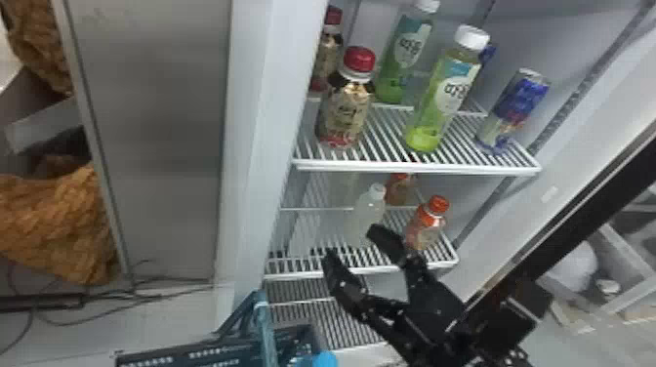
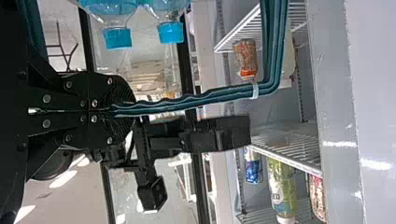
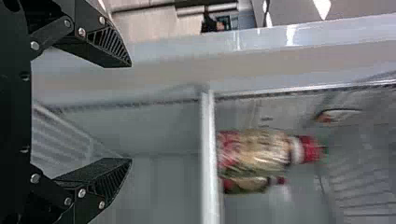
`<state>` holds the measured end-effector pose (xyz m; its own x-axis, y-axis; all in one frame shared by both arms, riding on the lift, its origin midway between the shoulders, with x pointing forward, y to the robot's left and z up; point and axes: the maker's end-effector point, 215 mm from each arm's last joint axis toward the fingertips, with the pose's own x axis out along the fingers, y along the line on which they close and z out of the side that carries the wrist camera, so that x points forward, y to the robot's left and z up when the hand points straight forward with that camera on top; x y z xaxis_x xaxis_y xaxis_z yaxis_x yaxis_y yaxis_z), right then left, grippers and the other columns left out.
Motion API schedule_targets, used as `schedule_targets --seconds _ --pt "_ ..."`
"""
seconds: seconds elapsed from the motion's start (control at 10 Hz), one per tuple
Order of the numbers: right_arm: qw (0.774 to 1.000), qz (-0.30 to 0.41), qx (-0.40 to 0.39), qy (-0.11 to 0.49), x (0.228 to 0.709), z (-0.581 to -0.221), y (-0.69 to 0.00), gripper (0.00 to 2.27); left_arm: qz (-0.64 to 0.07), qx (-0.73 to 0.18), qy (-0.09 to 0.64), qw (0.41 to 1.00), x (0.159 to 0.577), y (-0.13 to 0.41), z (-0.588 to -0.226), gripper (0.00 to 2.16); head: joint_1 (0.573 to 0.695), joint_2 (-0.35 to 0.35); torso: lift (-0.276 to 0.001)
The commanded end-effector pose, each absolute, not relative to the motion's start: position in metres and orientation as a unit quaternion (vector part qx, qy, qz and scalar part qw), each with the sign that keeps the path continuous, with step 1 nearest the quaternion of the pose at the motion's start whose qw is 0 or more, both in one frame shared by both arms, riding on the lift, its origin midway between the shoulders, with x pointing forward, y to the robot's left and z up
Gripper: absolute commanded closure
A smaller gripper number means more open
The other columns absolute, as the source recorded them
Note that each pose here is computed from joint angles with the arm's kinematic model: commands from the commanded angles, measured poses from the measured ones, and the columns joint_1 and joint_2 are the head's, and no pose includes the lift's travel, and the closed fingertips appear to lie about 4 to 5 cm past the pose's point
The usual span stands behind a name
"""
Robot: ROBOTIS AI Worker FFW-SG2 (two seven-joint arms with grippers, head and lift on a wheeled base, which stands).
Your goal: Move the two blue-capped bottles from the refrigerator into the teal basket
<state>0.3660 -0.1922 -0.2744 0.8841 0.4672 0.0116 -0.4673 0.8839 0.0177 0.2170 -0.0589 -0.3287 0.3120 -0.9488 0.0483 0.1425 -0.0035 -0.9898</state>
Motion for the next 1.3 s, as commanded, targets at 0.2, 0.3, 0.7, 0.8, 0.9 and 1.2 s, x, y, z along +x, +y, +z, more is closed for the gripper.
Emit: schedule_targets --seconds 0.2,0.3,0.7,0.8,0.9,1.2 --pt "0.985 0.172 -0.019 -0.031 0.346 -0.258 -0.215 0.32 -0.452 -0.541 0.372 0.604 0.218 -0.058 -0.331 1.16 0.695 -0.35 -0.164" --pt "0.989 0.143 -0.01 -0.041 0.345 -0.267 -0.23 0.32 -0.452 -0.541 0.373 0.603 0.217 -0.059 -0.331 1.16 0.695 -0.35 -0.164" --pt "0.997 0.063 -0.019 -0.048 0.343 -0.29 -0.267 0.3 -0.449 -0.543 0.373 0.604 0.218 -0.059 -0.334 1.16 0.695 -0.35 -0.164" --pt "0.997 0.058 -0.017 -0.044 0.345 -0.297 -0.271 0.3 -0.45 -0.542 0.372 0.604 0.219 -0.06 -0.333 1.16 0.695 -0.35 -0.164" --pt "0.997 0.057 -0.015 -0.042 0.345 -0.3 -0.272 0.3 -0.449 -0.544 0.372 0.603 0.218 -0.06 -0.333 1.16 0.695 -0.35 -0.164" --pt "0.998 0.051 -0.01 -0.043 0.344 -0.302 -0.275 0.3 -0.448 -0.547 0.37 0.603 0.219 -0.059 -0.332 1.16 0.695 -0.35 -0.164"
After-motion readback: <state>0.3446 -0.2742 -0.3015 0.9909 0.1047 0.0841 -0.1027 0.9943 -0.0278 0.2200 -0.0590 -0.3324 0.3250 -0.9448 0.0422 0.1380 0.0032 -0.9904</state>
